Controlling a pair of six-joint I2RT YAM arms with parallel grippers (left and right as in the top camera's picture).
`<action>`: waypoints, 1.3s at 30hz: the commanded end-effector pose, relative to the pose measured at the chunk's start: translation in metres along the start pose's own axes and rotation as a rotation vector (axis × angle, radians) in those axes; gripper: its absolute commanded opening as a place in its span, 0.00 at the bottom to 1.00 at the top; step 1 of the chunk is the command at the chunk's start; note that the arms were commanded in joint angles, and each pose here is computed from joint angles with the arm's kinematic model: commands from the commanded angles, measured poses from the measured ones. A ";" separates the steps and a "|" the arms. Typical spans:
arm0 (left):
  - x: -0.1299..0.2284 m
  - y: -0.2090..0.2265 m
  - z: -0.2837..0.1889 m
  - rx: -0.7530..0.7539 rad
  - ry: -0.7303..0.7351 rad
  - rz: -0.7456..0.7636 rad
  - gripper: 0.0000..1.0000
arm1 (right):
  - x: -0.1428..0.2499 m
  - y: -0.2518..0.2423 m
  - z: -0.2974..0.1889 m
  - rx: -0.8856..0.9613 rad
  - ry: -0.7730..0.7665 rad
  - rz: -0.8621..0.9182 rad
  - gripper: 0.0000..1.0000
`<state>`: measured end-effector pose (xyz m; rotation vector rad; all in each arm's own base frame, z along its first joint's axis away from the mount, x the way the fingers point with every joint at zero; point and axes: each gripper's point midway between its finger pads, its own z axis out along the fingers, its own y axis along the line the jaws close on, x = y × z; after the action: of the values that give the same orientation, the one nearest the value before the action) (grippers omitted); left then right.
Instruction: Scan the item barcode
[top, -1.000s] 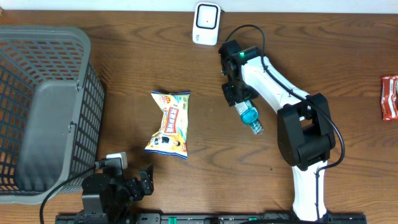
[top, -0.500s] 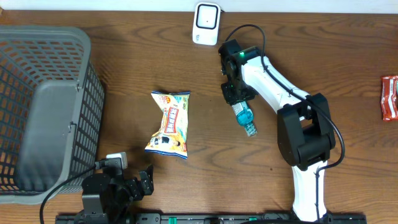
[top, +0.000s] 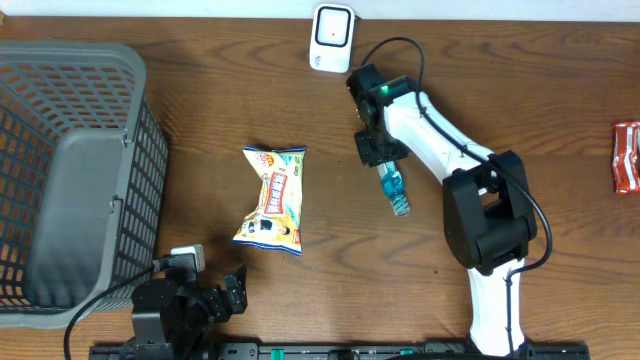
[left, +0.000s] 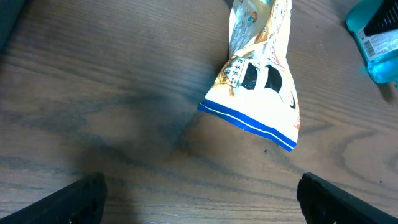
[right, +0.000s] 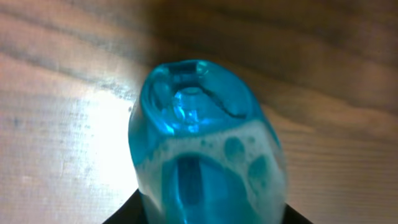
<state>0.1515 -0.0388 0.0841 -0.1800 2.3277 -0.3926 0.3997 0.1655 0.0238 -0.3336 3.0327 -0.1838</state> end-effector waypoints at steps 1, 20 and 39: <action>0.002 -0.002 -0.001 0.009 0.011 0.006 0.98 | -0.011 -0.002 -0.002 0.094 -0.061 0.025 0.33; 0.002 -0.002 -0.001 0.009 0.011 0.006 0.98 | 0.045 0.009 -0.006 0.079 0.159 0.020 0.36; 0.002 -0.002 -0.001 0.009 0.011 0.006 0.98 | 0.027 0.028 0.047 0.004 0.005 0.047 0.24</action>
<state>0.1515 -0.0388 0.0841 -0.1800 2.3277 -0.3926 0.3940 0.1921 0.0005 -0.2593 2.9758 -0.1391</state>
